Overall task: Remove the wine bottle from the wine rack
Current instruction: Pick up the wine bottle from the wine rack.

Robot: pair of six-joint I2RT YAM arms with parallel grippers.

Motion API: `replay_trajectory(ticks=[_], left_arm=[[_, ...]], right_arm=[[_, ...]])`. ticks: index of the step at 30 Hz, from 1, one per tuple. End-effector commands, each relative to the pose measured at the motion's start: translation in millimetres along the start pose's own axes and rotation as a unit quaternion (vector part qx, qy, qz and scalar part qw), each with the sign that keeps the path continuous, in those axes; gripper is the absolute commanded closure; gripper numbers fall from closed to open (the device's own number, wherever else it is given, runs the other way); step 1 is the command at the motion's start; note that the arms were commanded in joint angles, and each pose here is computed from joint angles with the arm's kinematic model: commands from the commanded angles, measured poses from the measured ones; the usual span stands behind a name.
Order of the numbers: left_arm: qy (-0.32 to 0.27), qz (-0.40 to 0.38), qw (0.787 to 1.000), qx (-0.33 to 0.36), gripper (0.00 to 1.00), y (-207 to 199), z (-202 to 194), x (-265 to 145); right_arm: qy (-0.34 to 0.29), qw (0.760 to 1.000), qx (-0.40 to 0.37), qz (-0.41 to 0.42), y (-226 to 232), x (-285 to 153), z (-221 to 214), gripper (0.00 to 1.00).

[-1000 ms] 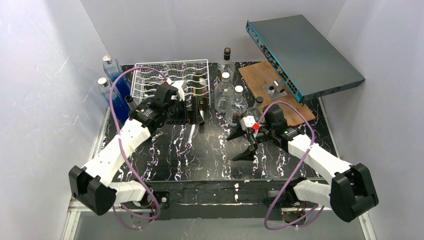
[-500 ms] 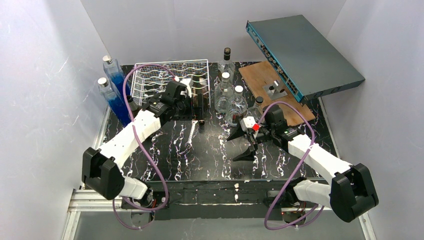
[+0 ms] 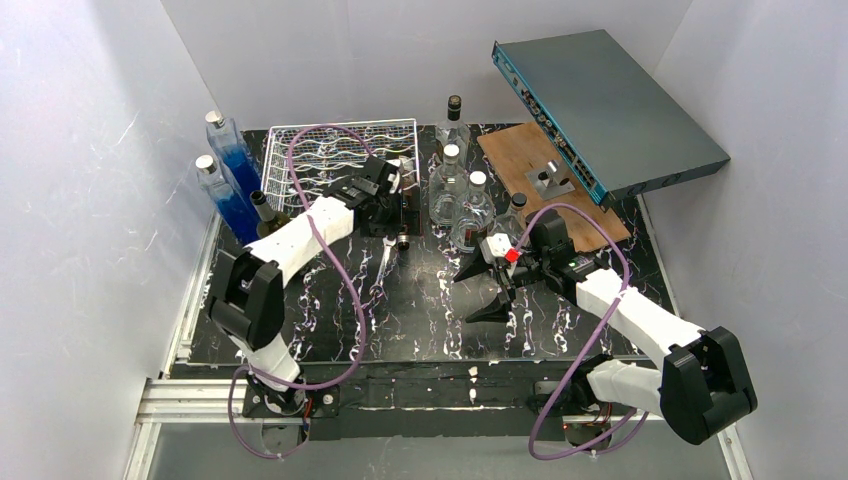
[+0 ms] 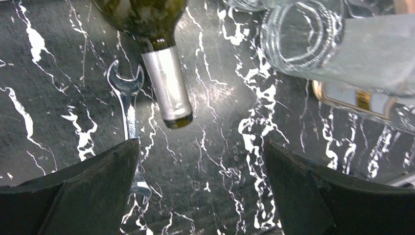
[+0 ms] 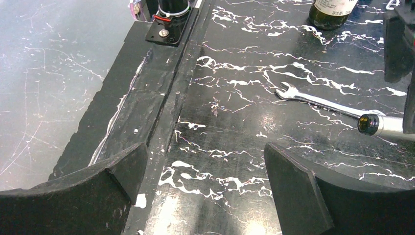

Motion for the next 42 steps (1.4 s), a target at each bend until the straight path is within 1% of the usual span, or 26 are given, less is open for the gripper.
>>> replay_trajectory(ticks=[1, 5, 11, 15, 19, 21, 27, 32, 37, 40, 41, 42], left_arm=[[-0.026, 0.047, 0.999, 0.007, 0.02, 5.9, 11.8, 11.4], [-0.042, 0.074, 0.996, 0.018, 0.04, 14.5, 13.5, 31.0], [-0.068, 0.092, 0.993, 0.023, 0.16, 19.9, 19.2, 56.1], [-0.065, 0.102, 0.992, 0.023, 0.25, 22.9, 19.0, 70.7], [-0.056, 0.106, 0.993, 0.022, 0.38, 25.6, 15.1, 82.7], [-0.056, 0.105, 0.993, 0.021, 0.42, 26.5, 13.8, 86.7], [-0.053, 0.107, 0.993, 0.021, 0.48, 28.7, 11.4, 95.4], [-0.056, 0.105, 0.993, 0.022, 0.50, 29.2, 11.0, 98.5], [-0.056, 0.109, 0.992, 0.026, 0.55, 30.2, 11.4, 100.5], [-0.055, 0.108, 0.992, 0.029, 0.62, 30.3, 11.3, 101.5], [-0.055, 0.107, 0.992, 0.030, 0.67, 30.2, 11.2, 101.5], [-0.055, 0.105, 0.993, 0.031, 0.76, 29.7, 11.5, 101.0]], right_arm=[[-0.006, 1.000, -0.027, -0.002, -1.0, -3.1, 11.7, 0.02], [-0.006, 1.000, -0.028, -0.002, -1.0, -3.2, 12.0, 0.02], [-0.004, 1.000, -0.030, -0.003, -0.9, -3.5, 12.1, 0.02], [-0.002, 1.000, -0.031, -0.003, -0.8, -3.7, 11.6, 0.02], [-0.001, 0.999, -0.033, -0.002, -1.0, -3.9, 11.9, 0.02], [0.000, 0.999, -0.033, -0.003, -1.0, -3.9, 11.6, 0.02], [0.001, 0.999, -0.034, -0.003, -1.1, -4.1, 11.9, 0.02], [0.002, 0.999, -0.034, -0.003, -1.0, -4.2, 11.3, 0.02], [0.003, 0.999, -0.035, -0.004, -1.1, -4.3, 11.1, 0.02], [0.003, 0.999, -0.036, -0.004, -1.2, -4.3, 11.1, 0.02], [0.004, 0.999, -0.036, -0.004, -1.3, -4.5, 11.2, 0.02], [0.004, 0.999, -0.036, -0.005, -1.4, -4.6, 11.2, 0.02]])
Point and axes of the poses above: each gripper's point midway between its finger pads, its own x axis out along the fingers, its own y axis along the line the jaws close on, z = x × y, the point moved 8 cm from there along -x, back along the fingers, and after that the axes turned 4 degrees about -x, right-handed, at the moved point
